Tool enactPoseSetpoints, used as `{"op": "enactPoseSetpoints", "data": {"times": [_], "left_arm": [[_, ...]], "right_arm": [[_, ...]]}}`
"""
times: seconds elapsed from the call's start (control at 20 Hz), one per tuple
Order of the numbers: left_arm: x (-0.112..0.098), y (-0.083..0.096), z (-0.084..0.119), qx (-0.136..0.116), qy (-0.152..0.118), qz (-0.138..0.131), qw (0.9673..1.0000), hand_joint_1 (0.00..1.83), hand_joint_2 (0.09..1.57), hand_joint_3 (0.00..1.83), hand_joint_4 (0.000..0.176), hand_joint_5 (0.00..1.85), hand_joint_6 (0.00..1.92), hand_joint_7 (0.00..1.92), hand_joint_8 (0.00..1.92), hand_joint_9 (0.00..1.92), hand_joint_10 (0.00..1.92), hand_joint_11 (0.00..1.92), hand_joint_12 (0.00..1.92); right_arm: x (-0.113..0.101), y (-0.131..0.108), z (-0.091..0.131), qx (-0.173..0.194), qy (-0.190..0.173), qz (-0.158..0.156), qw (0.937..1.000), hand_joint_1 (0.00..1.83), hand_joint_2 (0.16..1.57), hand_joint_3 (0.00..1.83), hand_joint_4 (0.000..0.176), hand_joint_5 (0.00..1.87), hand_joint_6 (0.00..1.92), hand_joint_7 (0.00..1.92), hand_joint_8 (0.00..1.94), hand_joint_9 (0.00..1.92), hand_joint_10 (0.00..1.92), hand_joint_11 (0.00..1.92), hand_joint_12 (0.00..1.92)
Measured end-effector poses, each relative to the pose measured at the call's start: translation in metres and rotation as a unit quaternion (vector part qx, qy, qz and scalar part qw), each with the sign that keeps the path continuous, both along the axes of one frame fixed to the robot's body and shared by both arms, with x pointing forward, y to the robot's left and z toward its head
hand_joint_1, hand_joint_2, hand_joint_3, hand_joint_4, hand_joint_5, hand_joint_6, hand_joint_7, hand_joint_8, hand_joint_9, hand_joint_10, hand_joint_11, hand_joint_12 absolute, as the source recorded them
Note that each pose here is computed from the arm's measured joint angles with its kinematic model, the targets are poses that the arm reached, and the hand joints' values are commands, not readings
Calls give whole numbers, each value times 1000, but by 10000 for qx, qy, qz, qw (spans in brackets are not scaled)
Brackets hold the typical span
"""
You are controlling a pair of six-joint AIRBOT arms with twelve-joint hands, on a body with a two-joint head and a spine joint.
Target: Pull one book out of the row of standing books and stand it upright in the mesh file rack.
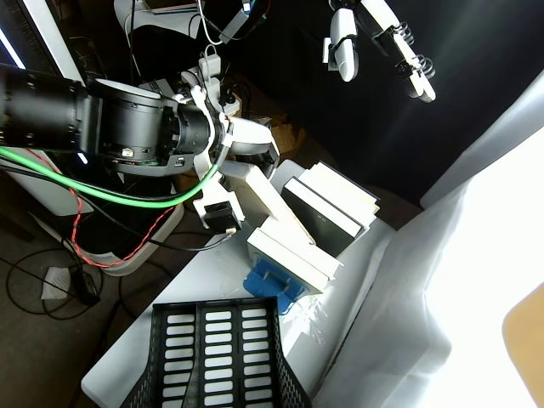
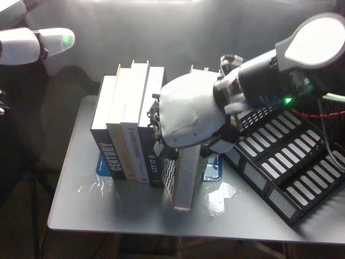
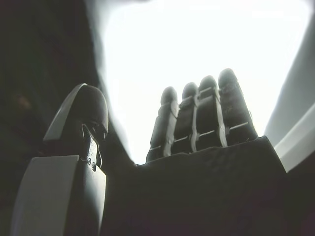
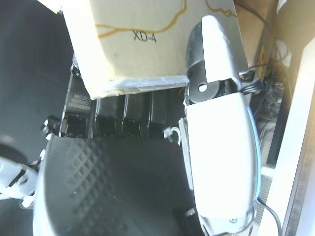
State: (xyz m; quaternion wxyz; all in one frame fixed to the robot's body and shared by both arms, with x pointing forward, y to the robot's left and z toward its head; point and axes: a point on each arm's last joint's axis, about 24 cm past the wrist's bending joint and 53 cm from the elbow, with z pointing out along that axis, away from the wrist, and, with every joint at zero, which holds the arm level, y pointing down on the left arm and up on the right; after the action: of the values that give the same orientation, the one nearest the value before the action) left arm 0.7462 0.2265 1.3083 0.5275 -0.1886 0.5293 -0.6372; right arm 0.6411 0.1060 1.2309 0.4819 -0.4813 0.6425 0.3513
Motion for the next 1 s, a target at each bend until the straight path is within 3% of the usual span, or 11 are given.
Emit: {"op": "enactPoseSetpoints", "data": {"times": [0.1, 0.15, 0.2, 0.3, 0.35, 0.5, 0.7, 0.8, 0.95, 1.0], "left_arm": [[0, 0, 1, -2, 1, 2, 10000, 601, 1371, 2, 24, 142, 17, 21, 4, 0, 0, 0, 0], [0, 0, 1, -6, 9, 4, 10000, 579, 1407, 16, 29, 133, 11, 6, 2, 0, 0, 0, 0], [1, 0, 3, -23, -1, 9, 10000, 580, 1435, 26, 47, 108, 2, 0, 0, 0, 0, 7, 3], [1, 0, 4, -33, -6, 9, 10000, 598, 1440, 21, 58, 87, 0, 0, 0, 0, 0, 0, 0], [1, 0, 3, -23, 11, 15, 10000, 601, 1445, 22, 37, 96, 4, 0, 0, 0, 0, 0, 0], [2, 0, 2, -15, 36, 26, 10000, 514, 1457, 19, 51, 66, 0, 0, 0, 0, 0, 0, 0], [2, -1, 5, -16, 14, 24, 10000, 452, 1468, 17, 45, 69, 2, 0, 0, 0, 0, 0, 0], [2, -1, 5, -9, 4, 19, 10000, 472, 1468, 13, 53, 66, 0, 0, 0, 0, 0, 0, 0], [2, -3, 10, -16, -41, 5, 10000, 439, 1474, 10, 46, 56, 5, 0, 0, 0, 0, 0, 0], [2, -3, 10, -18, -44, 3, 10000, 429, 1471, 8, 47, 55, 6, 0, 0, 0, 0, 0, 0]], "right_arm": [[0, -3, 4, 18, 6, 5, 10000, 1358, 1179, 1, 0, 752, 1218, 874, 1146, 832, 1451, 641, 1830], [0, -4, 5, 19, 11, 21, 10000, 1358, 1178, 0, 0, 758, 1204, 870, 1154, 838, 1447, 641, 1824], [0, -7, 10, 90, 67, 14, 9999, 1363, 1167, 0, 0, 786, 1158, 899, 1101, 860, 1427, 645, 1798], [2, -14, 22, 239, 147, -17, 9996, 1351, 1196, 6, 0, 721, 1229, 825, 1225, 822, 1498, 652, 1806], [4, -18, 30, 355, 243, -59, 9991, 1349, 1200, 5, 0, 731, 1262, 820, 1227, 794, 1500, 631, 1788], [7, -23, 42, 457, 286, -87, 9985, 1350, 1194, 0, 0, 771, 1261, 819, 1201, 795, 1465, 634, 1720], [13, -34, 65, 694, 395, -187, 9966, 1346, 1213, 2, 0, 715, 1233, 784, 1310, 785, 1534, 633, 1798], [16, -38, 73, 763, 434, -228, 9959, 1350, 1203, 0, 0, 713, 1278, 801, 1244, 826, 1469, 637, 1731], [19, -53, 91, 935, 523, -309, 9938, 1478, 1181, 0, 0, 711, 1240, 824, 1169, 879, 1296, 634, 1756], [20, -58, 99, 1013, 518, -353, 9929, 1380, 1189, 5, 0, 711, 1265, 820, 1207, 860, 1411, 651, 1709]]}}
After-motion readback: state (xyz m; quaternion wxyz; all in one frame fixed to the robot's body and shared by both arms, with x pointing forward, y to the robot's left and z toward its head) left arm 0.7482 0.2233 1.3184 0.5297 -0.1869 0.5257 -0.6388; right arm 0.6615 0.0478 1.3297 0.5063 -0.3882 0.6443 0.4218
